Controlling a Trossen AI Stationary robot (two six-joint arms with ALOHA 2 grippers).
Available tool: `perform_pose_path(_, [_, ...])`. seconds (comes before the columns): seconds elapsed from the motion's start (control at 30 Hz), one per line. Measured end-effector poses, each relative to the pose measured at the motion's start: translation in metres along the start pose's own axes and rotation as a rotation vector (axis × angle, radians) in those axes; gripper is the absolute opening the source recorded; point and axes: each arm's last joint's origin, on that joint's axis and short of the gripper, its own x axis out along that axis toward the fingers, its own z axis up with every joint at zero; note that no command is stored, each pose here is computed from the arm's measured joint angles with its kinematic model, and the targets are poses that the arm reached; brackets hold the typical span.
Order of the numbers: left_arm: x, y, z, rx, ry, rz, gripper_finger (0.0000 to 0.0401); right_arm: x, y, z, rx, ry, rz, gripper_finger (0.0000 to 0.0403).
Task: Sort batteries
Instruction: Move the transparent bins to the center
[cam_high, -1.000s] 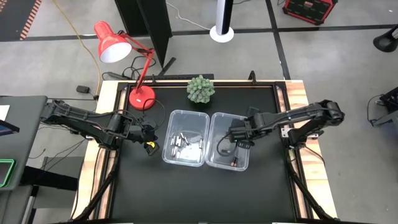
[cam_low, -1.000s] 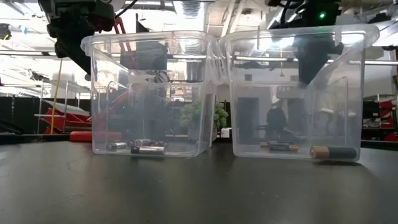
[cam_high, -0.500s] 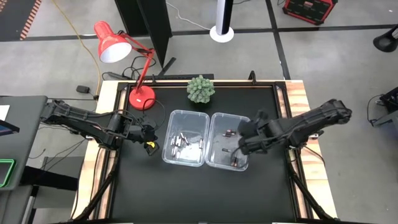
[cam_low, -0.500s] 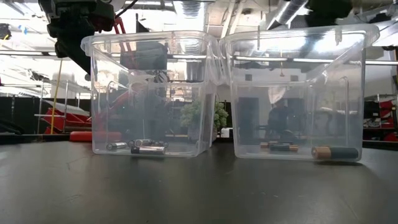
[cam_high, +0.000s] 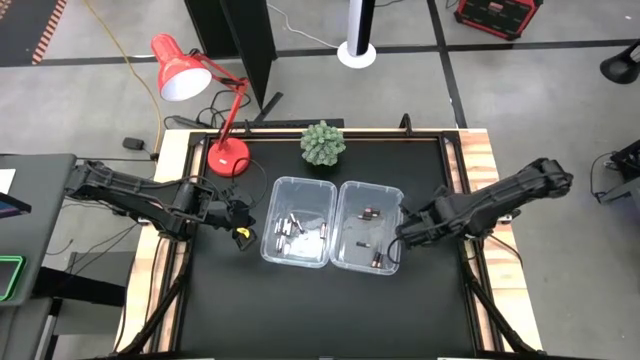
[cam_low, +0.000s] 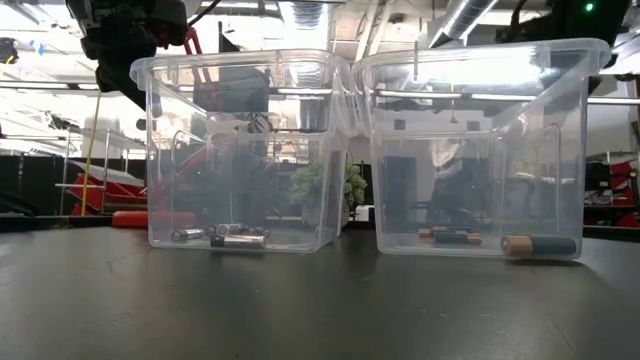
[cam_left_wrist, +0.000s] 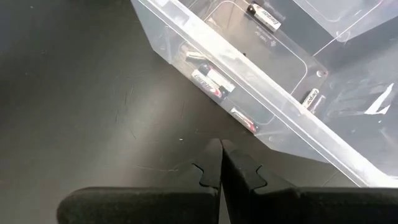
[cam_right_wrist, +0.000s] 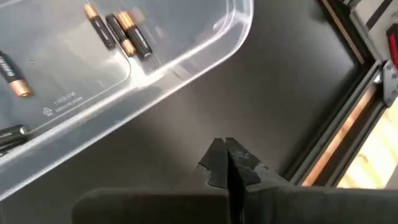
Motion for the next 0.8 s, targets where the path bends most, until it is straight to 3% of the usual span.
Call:
perform_pose_path(0.23, [0.0,0.0,0.0,-0.011,-0.003,0.0,0.0,0.02,0.0,0.009,0.009,-0.01,0.011,0.0004])
perform_pose_path(0.8, [0.005,-0.004,0.002,-0.017,-0.01,-0.008,0.0,0.035,-0.005,0.038,-0.045,-0.083,0.06,0.0003])
